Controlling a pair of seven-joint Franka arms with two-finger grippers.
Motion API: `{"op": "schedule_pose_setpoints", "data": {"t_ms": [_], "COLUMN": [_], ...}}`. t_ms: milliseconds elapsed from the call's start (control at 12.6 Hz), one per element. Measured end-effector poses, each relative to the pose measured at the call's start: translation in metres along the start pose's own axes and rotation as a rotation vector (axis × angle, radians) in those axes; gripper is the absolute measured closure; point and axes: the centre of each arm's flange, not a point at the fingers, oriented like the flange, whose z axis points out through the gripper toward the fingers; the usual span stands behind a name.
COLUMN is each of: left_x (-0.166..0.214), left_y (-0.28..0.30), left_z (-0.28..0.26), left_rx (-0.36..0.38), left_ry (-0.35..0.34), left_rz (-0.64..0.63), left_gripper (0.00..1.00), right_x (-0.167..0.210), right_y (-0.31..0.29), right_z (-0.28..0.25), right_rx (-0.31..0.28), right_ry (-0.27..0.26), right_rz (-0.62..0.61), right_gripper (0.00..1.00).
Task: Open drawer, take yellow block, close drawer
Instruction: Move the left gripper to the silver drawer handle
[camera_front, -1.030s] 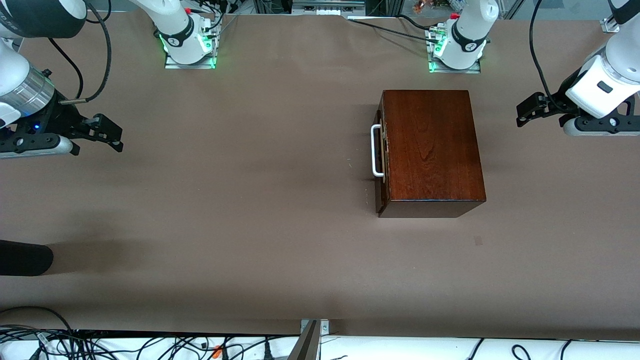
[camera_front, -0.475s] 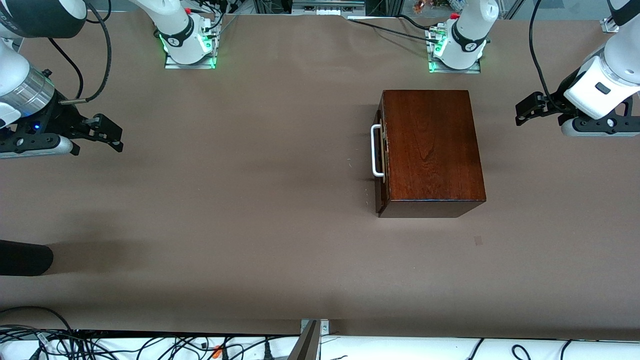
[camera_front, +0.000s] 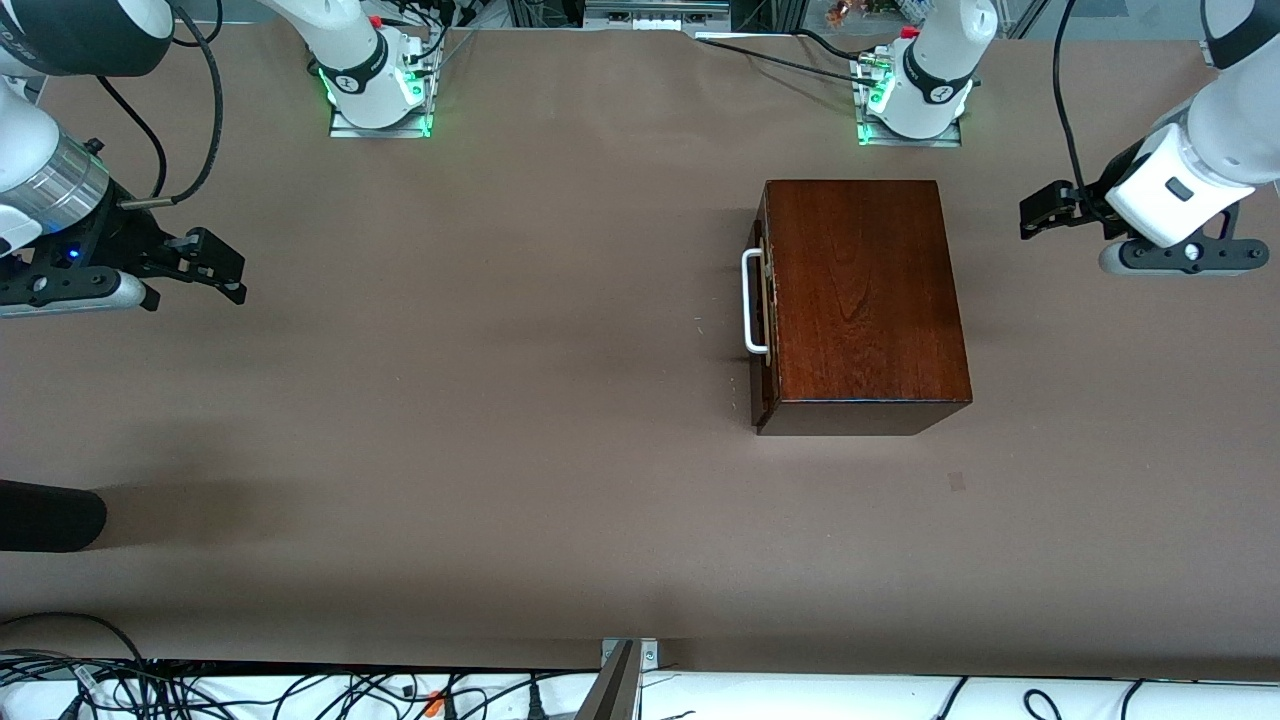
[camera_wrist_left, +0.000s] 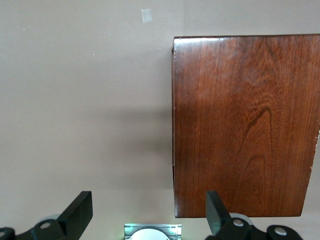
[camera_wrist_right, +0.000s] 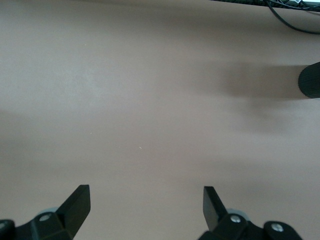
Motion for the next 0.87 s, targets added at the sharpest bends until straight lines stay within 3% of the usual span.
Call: {"op": "schedule_pose_setpoints", "data": {"t_ms": [238, 634, 872], "left_x": [-0.002, 0.006, 0.004], "left_y": [0.068, 0.207, 0.286], "left_z": [0.005, 0.039, 0.083], "left_rx": [0.021, 0.042, 0.128], "left_ry": [-0.004, -0.043, -0.01], "left_rz": [0.074, 0.01, 0.047], "left_gripper": [0.0, 0.0, 0.0], "right_x": [0.0, 0.0, 0.0], "right_y": [0.0, 0.001, 0.001], "right_z": [0.0, 0.0, 0.0], "right_rx": [0.0, 0.0, 0.0], "right_ry": [0.0, 0.0, 0.0], "right_rz": [0.001, 0.001, 0.001], "right_gripper": [0.0, 0.0, 0.0]}}
